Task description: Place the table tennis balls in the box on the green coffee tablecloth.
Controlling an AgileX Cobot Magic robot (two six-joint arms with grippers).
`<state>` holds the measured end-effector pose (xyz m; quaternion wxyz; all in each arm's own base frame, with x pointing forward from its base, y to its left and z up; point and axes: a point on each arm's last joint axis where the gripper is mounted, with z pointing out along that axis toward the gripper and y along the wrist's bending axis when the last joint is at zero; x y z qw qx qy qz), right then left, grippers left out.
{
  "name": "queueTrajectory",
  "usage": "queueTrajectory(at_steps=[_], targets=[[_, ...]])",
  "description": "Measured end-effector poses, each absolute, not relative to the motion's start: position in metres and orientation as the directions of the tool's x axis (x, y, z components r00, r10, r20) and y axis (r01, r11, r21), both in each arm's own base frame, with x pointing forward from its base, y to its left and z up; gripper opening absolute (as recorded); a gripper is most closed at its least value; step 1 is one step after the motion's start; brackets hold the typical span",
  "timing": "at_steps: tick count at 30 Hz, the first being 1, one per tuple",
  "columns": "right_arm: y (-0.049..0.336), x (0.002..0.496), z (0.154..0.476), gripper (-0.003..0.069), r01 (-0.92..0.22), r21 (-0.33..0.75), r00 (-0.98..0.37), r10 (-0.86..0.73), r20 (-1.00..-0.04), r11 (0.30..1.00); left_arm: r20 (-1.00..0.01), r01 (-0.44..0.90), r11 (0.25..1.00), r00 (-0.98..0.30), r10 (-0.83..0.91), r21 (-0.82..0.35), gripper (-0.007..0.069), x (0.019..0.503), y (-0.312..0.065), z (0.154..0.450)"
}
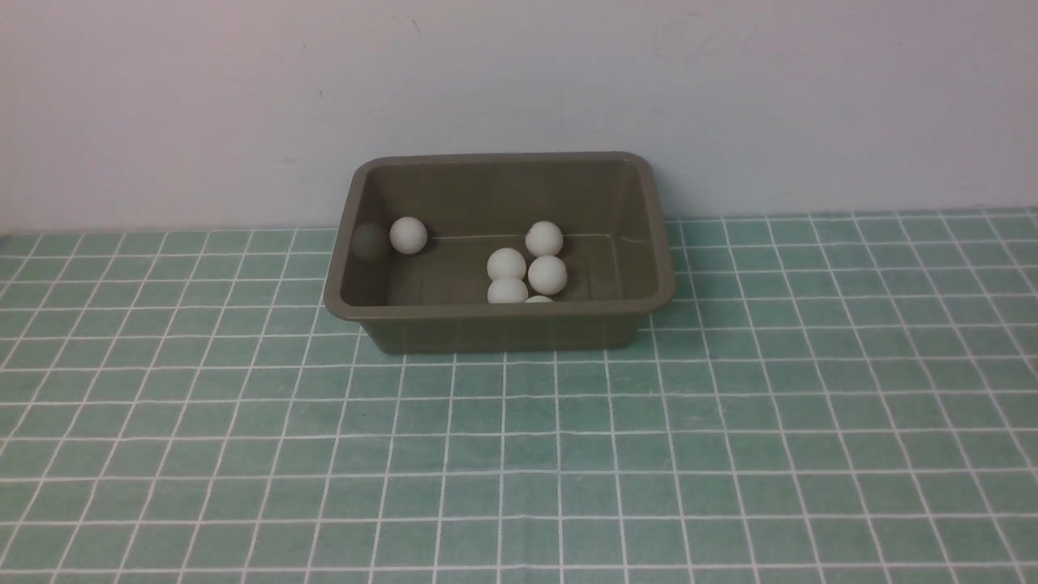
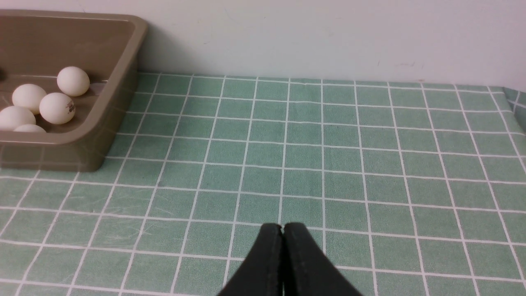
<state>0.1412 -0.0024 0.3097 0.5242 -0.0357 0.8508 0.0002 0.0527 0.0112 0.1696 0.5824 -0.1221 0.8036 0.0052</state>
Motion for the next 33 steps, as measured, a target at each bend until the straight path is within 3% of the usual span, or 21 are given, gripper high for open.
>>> queueTrajectory(at_steps=[26,33], targets=[[-0.002,0.141,0.309,-0.0013,-0.065,-0.044,-0.455,-0.068,-0.888,0.997,-0.945,-0.202,0.972,-0.276,-0.178,-0.124,-0.0004,0.051,0.012,0.170],[0.002,0.100,0.299,-0.0013,-0.063,-0.064,-0.371,-0.083,-0.925,0.996,-0.945,-0.202,0.972,-0.276,-0.177,-0.123,-0.0004,0.051,0.012,0.170]])
